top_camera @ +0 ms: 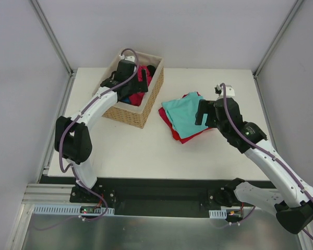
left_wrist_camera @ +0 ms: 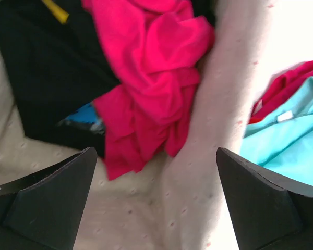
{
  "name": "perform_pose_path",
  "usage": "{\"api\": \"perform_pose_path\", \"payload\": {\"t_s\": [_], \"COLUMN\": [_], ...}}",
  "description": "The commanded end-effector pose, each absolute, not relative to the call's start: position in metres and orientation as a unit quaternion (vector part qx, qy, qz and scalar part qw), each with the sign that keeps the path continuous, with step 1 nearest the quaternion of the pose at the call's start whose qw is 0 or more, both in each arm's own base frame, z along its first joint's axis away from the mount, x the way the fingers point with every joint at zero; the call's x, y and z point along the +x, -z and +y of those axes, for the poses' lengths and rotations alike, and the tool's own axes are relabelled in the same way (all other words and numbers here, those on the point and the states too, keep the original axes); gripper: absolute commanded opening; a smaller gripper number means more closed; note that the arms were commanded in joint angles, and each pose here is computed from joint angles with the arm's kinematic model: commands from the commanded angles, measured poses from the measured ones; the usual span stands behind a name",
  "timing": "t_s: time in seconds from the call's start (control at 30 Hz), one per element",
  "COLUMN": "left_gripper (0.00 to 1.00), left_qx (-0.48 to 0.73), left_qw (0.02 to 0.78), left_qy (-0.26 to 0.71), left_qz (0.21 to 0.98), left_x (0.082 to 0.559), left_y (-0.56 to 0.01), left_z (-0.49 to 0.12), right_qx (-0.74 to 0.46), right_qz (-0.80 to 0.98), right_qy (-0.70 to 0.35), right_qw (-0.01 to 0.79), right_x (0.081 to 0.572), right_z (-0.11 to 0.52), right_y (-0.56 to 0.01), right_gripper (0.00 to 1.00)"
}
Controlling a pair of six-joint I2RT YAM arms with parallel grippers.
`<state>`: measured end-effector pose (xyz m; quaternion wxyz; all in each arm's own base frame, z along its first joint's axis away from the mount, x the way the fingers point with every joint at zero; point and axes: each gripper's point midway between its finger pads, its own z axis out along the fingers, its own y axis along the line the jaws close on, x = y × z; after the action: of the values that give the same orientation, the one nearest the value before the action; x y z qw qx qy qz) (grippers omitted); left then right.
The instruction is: Fold and stack the t-shirts
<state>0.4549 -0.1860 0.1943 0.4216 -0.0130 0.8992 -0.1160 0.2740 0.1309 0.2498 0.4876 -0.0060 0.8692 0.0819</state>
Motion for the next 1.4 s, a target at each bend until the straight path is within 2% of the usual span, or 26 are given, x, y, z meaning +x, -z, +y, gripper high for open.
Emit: {"api": "perform_pose_path", "payload": {"t_s": [0.0,0.17,0.43,0.53,0.57,0.67,0.7,0.77,0.8,0.83,1.07,1.37], "left_gripper": [0.99,0.99,0.99,0.91,0.78,0.54,0.40,0.24,0.06,0.00,0.00,0.00], "left_qx": [0.017,0.031,0.086,0.100,0.099,0.087,0.081,0.053,0.042,0.027,-0.012,-0.025], "left_qw": [0.418,0.371,0.355,0.347,0.342,0.331,0.326,0.322,0.320,0.317,0.289,0.305], "left_qy": [0.143,0.168,0.173,0.173,0.168,0.146,0.140,0.121,0.115,0.107,0.035,0.011], "left_qz": [0.897,0.913,0.915,0.916,0.919,0.928,0.931,0.938,0.940,0.942,0.957,0.952], "left_x": [0.463,0.462,0.439,0.434,0.434,0.436,0.436,0.440,0.440,0.444,0.443,0.453], "left_y": [-0.205,-0.179,-0.168,-0.160,-0.154,-0.136,-0.130,-0.121,-0.118,-0.116,-0.101,-0.125], "left_z": [-0.212,-0.231,-0.256,-0.262,-0.260,-0.249,-0.245,-0.226,-0.220,-0.207,-0.141,-0.066], "right_qx": [-0.010,-0.010,-0.014,-0.012,-0.013,-0.012,-0.011,-0.012,-0.011,-0.011,-0.010,-0.013], "right_qz": [0.864,0.862,0.866,0.866,0.866,0.866,0.866,0.866,0.866,0.866,0.866,0.865], "right_qy": [-0.087,-0.085,-0.091,-0.093,-0.094,-0.093,-0.091,-0.090,-0.091,-0.093,-0.107,-0.116], "right_qw": [0.496,0.499,0.492,0.491,0.490,0.491,0.491,0.492,0.492,0.492,0.489,0.488], "right_x": [0.274,0.274,0.275,0.276,0.275,0.274,0.274,0.273,0.273,0.272,0.272,0.273], "right_z": [0.133,0.131,0.136,0.137,0.137,0.136,0.135,0.134,0.134,0.134,0.140,0.145], "right_y": [-0.255,-0.256,-0.253,-0.254,-0.255,-0.256,-0.256,-0.256,-0.256,-0.256,-0.256,-0.254], "right_gripper": [0.96,0.96,0.96,0.96,0.96,0.96,0.96,0.96,0.96,0.96,0.96,0.96]}}
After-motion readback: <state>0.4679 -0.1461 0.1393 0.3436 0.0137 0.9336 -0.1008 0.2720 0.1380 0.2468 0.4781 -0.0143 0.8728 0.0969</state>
